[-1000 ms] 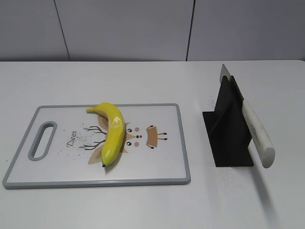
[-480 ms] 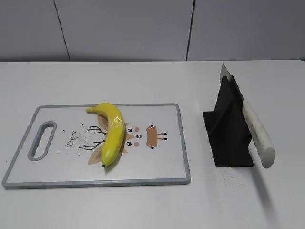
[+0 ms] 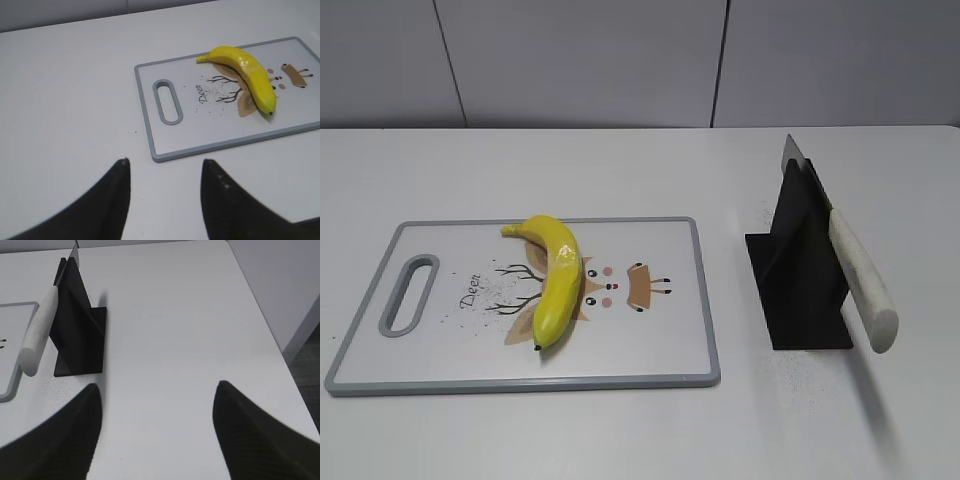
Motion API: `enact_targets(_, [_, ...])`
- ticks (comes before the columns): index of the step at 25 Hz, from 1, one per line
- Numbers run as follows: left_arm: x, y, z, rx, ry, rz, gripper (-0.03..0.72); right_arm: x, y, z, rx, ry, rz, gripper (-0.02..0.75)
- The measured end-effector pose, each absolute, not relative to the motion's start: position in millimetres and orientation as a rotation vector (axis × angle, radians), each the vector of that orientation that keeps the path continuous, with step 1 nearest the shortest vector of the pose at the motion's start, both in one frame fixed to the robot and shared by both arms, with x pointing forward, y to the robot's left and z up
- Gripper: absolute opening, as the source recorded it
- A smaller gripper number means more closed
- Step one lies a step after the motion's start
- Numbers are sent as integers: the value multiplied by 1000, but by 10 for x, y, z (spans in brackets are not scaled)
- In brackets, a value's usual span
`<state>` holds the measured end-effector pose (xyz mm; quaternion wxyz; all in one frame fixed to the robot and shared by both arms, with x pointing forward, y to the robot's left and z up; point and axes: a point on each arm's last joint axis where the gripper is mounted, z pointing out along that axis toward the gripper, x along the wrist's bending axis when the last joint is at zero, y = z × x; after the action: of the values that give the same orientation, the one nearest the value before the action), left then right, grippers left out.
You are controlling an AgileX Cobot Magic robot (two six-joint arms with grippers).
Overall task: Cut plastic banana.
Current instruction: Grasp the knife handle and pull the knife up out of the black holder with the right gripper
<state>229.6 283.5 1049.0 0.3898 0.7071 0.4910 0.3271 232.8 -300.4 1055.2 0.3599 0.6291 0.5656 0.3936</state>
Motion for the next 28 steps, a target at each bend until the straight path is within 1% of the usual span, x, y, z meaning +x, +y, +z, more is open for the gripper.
enact_targets(4, [2296,2835,10490,1797,1248,831,444,2456,-2998,10596,1682,1513,963,526])
enact_targets(11, [2296,2835,10490,1797,1248,831,444,2801,-2992,10857,1773,1601,865,526])
enact_targets(20, [2296,2835,10490,1797,1248,831,442,3383,-2963,11016,1812,1721,770,526])
enact_targets(28, [2296,2835,10490,1797,1248,831,437,4023,-2724,11125,1793,1950,694,526])
